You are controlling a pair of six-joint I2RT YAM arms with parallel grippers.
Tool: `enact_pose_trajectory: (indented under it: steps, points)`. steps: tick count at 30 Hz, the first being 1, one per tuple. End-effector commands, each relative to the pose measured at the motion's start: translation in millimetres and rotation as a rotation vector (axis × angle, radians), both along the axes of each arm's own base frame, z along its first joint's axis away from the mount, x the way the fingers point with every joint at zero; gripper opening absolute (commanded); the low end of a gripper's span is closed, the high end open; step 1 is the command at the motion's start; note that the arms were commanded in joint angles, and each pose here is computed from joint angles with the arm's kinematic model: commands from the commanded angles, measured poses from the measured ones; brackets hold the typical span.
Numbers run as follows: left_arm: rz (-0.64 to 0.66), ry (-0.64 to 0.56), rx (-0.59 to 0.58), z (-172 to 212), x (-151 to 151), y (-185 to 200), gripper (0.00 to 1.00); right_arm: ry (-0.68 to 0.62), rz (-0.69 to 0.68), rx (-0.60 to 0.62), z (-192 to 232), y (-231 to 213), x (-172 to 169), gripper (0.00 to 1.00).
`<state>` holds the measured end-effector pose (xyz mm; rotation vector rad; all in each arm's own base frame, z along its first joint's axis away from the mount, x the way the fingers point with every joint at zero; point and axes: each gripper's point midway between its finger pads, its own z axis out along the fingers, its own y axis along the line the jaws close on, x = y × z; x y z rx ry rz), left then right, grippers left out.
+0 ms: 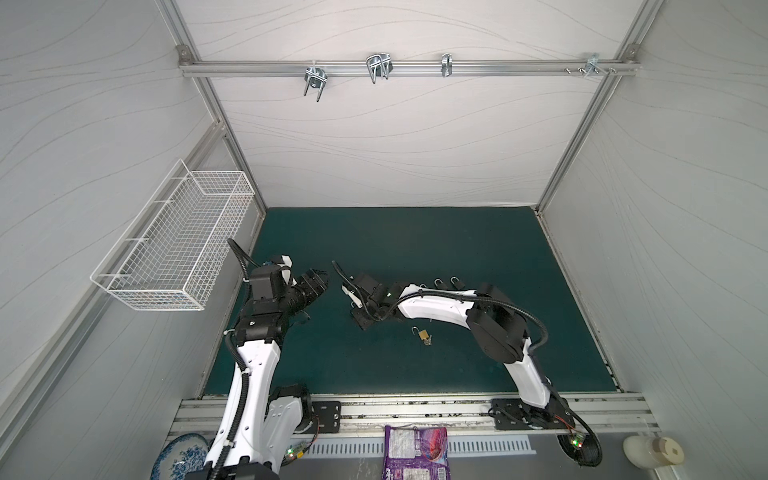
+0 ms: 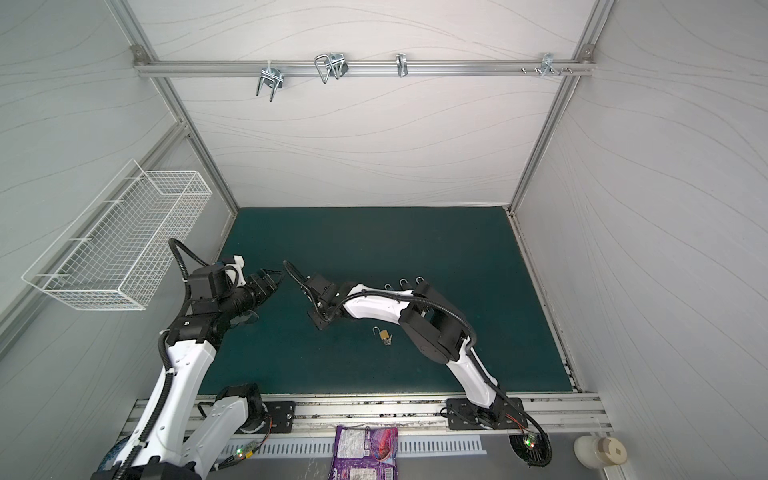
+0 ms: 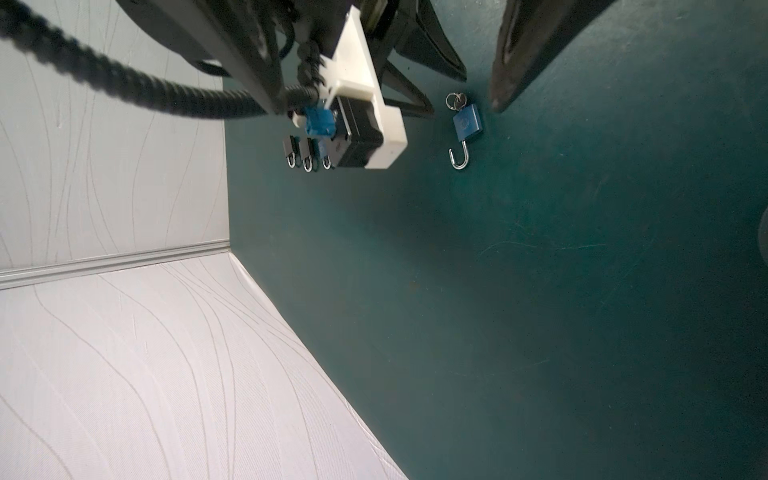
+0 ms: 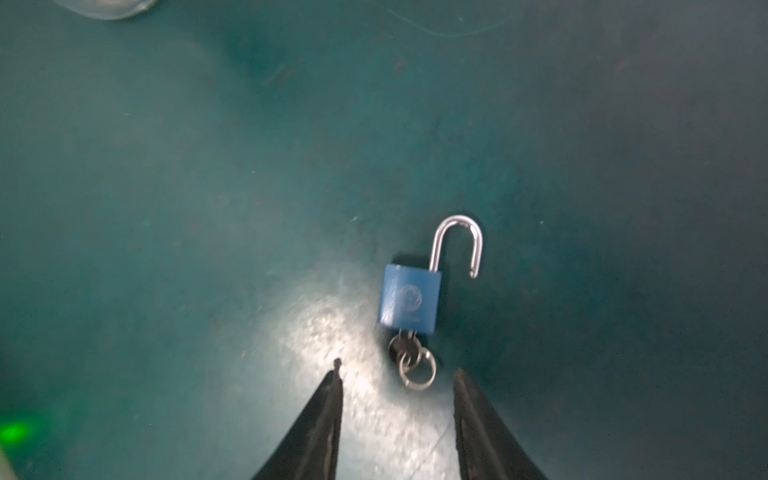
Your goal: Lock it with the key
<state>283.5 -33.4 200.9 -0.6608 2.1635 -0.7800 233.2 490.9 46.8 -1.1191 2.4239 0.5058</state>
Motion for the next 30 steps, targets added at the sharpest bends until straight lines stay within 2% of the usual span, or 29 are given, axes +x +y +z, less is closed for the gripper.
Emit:
enact_pose_trajectory:
  steps: [1,19,30]
  points:
    - [-0.011,-0.042,0.009,16,1,0,0.75,0.001,-0.004,-0.076,-13,-5,3,0.45]
    - [0.028,-0.064,0.060,22,-8,9,0.72,-0.008,0.043,-0.151,-36,4,10,0.40]
    - [0.035,-0.075,0.061,25,-7,10,0.72,0.000,0.046,-0.172,-34,-14,0,0.19]
